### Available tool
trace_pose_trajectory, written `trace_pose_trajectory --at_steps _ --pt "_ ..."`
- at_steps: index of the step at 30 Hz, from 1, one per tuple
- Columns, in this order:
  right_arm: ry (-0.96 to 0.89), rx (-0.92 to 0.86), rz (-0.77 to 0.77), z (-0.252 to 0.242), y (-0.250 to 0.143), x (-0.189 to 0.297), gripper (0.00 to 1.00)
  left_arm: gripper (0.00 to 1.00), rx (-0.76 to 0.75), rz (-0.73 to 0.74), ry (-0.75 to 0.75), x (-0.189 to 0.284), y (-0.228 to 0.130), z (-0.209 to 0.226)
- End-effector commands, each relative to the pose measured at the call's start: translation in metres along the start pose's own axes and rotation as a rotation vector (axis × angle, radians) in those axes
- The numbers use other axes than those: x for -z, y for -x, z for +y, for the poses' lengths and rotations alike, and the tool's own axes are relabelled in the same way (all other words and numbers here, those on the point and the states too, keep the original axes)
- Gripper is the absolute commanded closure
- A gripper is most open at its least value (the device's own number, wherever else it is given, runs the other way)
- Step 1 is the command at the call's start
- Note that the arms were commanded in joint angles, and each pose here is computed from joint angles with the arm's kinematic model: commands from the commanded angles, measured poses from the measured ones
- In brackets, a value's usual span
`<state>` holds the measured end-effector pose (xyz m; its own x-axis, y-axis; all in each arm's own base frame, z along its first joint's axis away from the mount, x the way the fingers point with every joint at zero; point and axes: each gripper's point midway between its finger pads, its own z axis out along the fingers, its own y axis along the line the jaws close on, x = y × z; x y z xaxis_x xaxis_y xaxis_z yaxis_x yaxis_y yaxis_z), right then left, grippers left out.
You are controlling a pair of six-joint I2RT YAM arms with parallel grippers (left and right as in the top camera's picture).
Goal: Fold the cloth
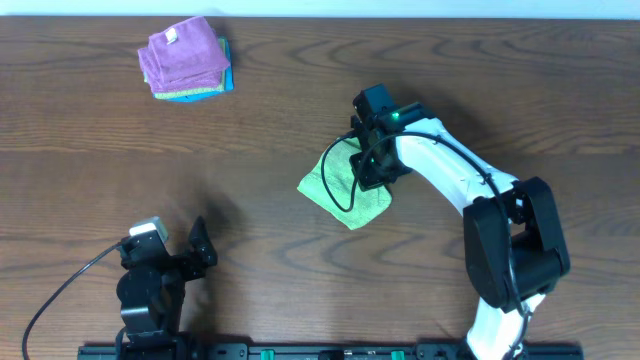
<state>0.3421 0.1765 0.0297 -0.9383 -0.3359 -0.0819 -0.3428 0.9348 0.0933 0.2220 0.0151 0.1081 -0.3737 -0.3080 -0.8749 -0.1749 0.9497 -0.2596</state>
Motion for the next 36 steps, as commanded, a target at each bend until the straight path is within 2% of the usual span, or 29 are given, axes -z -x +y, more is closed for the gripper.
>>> trace_pose_trajectory --at_steps 1,5,11,15,20,26,31,36 --pt "-0.010 0.006 -0.007 -0.001 0.005 0.005 0.98 0.05 0.001 0.016 -0.001 -0.003 -0.008 0.001" --pt "-0.049 0.007 -0.036 -0.004 0.022 0.034 0.99 0.05 0.001 0.016 -0.001 -0.003 -0.008 0.001" --pt "-0.198 -0.026 -0.086 -0.022 0.041 0.110 0.99 0.05 0.001 0.016 -0.001 -0.003 -0.008 0.001" --pt "-0.212 -0.044 -0.058 -0.022 0.029 0.155 0.99 0.05 0.000 0.016 -0.001 -0.003 -0.008 0.001" --pt "-0.218 -0.063 0.028 -0.021 -0.001 0.185 0.99 0.05 0.000 0.016 -0.001 -0.003 -0.008 0.001" --pt "-0.082 -0.066 -0.026 0.003 -0.010 0.206 0.99 0.05 0.001 0.016 -0.001 -0.003 -0.008 0.001" --pt "-0.214 -0.096 -0.086 -0.020 -0.012 0.223 0.98 0.05 0.001 0.016 -0.001 -0.003 -0.008 0.001" --pt "-0.216 -0.138 -0.245 -0.028 -0.023 0.269 0.98 0.05 0.000 0.016 -0.001 -0.003 -0.008 0.001"
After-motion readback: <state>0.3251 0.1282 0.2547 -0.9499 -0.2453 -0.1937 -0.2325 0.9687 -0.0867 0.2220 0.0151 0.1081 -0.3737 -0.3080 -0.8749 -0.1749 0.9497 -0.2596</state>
